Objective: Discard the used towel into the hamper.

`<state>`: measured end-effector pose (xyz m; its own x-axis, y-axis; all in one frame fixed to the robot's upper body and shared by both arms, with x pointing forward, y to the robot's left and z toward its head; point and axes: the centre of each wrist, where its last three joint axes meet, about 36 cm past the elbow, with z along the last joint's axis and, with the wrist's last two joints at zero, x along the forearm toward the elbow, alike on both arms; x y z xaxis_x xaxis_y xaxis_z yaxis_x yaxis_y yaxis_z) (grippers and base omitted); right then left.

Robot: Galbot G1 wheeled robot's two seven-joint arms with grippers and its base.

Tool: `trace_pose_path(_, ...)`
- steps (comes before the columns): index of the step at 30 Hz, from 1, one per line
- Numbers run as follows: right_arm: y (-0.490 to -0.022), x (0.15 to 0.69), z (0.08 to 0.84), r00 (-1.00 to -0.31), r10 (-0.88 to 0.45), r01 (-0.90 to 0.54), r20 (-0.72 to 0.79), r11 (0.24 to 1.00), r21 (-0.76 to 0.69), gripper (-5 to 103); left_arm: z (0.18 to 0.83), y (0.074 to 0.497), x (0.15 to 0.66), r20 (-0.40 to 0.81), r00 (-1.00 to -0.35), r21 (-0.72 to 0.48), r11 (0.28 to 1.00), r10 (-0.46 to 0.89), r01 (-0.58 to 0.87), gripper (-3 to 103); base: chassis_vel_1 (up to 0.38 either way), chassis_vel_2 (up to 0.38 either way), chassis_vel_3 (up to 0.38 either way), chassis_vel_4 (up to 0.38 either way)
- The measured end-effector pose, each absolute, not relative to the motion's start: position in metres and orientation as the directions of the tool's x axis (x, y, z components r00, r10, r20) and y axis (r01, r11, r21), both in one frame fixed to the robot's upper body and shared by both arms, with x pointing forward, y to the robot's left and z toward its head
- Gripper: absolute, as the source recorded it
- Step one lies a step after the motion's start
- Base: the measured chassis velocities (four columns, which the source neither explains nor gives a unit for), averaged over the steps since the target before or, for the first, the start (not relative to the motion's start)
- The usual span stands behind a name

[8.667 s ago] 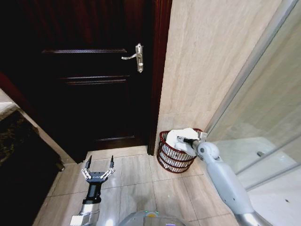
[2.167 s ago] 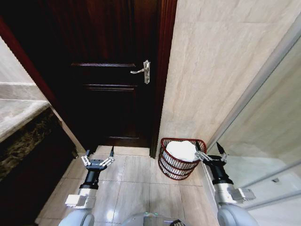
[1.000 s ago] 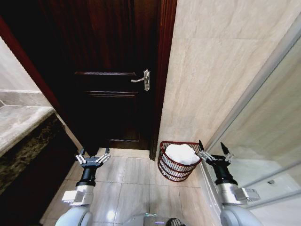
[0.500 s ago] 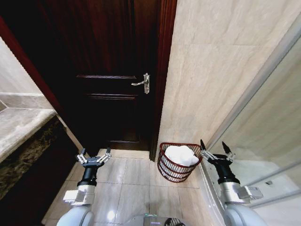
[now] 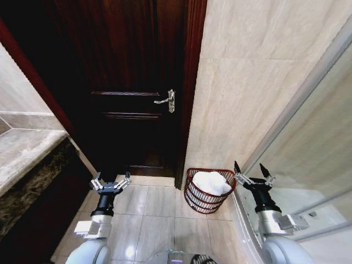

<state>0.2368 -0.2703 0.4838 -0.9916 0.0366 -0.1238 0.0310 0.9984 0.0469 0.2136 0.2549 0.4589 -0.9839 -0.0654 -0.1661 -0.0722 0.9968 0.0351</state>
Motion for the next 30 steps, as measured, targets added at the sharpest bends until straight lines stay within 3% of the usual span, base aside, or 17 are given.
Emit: trace_pose_path(30, -0.2642, 0.2380, 0.4908, -0.992, 0.036, 0.029, -0.123, 0.998, 0.058, 100, 0.4628, 0.2539, 0.2147, -0.177, -0.982, 0.034, 0.997, -0.064, -0.071, 100, 0.000, 0.000, 0.000, 0.000)
